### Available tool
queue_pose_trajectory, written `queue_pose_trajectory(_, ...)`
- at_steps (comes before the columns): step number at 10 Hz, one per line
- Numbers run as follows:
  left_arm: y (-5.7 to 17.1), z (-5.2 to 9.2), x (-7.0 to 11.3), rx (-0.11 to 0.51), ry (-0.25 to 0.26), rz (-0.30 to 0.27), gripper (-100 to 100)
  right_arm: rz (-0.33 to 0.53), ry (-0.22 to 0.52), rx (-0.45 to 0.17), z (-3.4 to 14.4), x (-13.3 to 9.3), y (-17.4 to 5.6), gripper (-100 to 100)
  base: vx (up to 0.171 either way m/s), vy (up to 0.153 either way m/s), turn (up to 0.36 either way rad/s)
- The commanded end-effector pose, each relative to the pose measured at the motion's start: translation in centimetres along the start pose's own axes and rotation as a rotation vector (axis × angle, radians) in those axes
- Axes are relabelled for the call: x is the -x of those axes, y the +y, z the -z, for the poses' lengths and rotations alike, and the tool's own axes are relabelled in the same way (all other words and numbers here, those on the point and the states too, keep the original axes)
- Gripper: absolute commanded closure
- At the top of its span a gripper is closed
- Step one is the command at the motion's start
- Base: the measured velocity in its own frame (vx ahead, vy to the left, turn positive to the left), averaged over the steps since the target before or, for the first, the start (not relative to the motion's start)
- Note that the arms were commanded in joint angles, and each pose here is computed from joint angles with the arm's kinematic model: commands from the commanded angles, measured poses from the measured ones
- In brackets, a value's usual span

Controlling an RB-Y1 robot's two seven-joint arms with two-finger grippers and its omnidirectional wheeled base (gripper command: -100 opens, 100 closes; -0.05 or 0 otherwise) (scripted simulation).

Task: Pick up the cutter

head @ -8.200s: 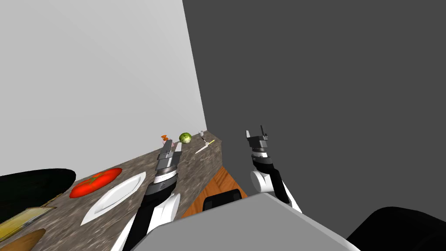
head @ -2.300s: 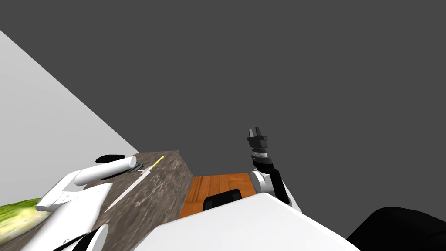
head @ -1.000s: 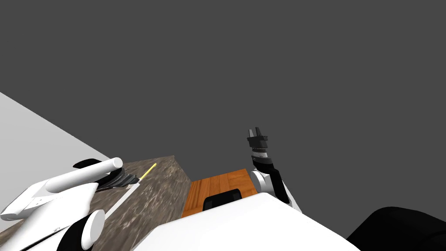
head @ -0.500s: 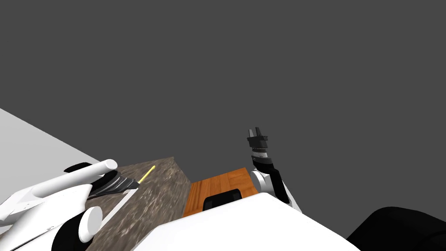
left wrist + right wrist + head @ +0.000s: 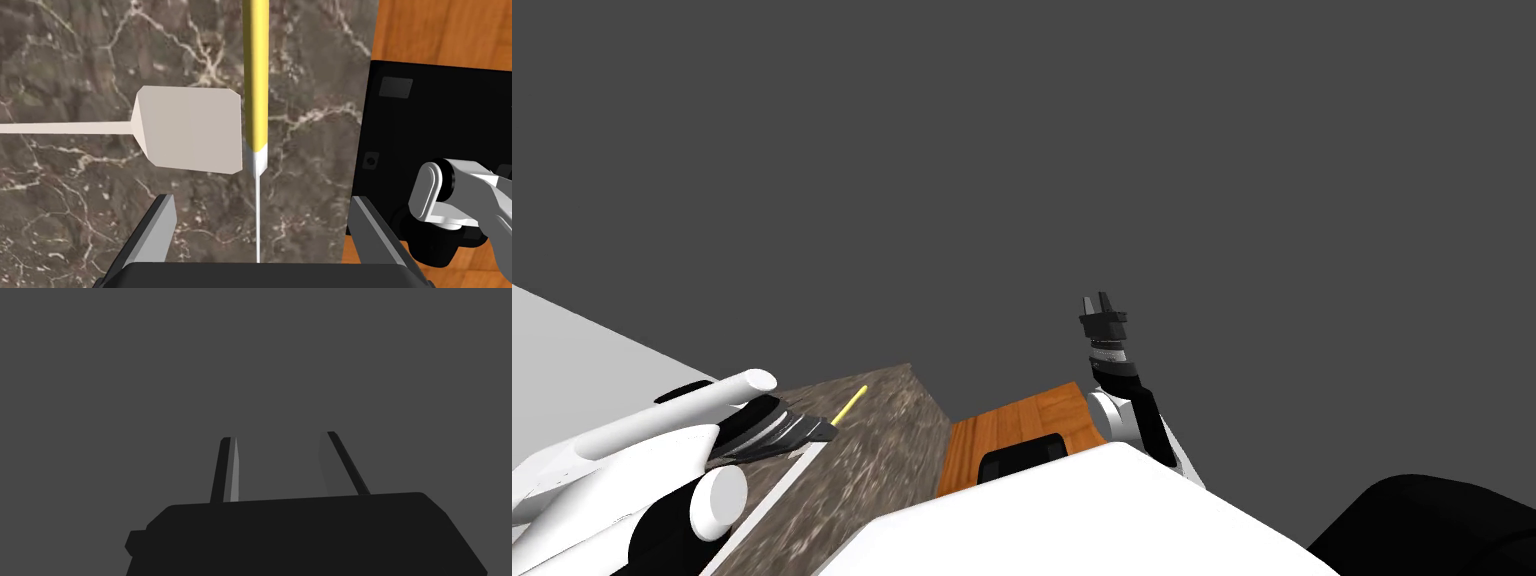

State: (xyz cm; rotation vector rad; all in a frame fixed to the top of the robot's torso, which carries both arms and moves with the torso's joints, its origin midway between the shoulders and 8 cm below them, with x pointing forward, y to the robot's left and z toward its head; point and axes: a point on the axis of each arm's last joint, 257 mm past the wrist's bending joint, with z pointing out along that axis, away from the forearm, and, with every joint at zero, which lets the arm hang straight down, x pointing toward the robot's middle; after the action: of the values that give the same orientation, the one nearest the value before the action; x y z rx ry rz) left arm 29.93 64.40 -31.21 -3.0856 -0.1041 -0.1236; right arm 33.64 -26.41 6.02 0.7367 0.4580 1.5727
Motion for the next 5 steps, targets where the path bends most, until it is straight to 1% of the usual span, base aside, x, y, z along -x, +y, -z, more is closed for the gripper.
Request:
queue_pose_trajectory(1,0.7,-0.2,0.8,0.041,-0.018,0.017,-100,0.0,0.0,0.0,0.0,0.0,0.0,0,-0.012,0.064,-0.033)
queue_pose_trajectory(2,0.4,-0.1,0.5,0.025,-0.011,0.011,-100,0.0,0.0,0.0,0.0,0.0,0.0,0,-0.003,0.028,-0.007)
queue_pose_trajectory(3,0.4,-0.1,0.6,0.029,-0.013,0.012,0,0.0,0.0,0.0,0.0,0.0,0.0,0,-0.001,0.006,0.001)
queue_pose_trajectory(4,0.8,-1.2,0.6,0.028,-0.012,0.005,-100,0.0,0.0,0.0,0.0,0.0,0.0,0,0.016,0.005,0.035)
queue_pose_trajectory(5,1.0,-1.9,0.6,0.027,-0.012,0.001,-100,0.0,0.0,0.0,0.0,0.0,0.0,0,0.03,0.004,0.05)
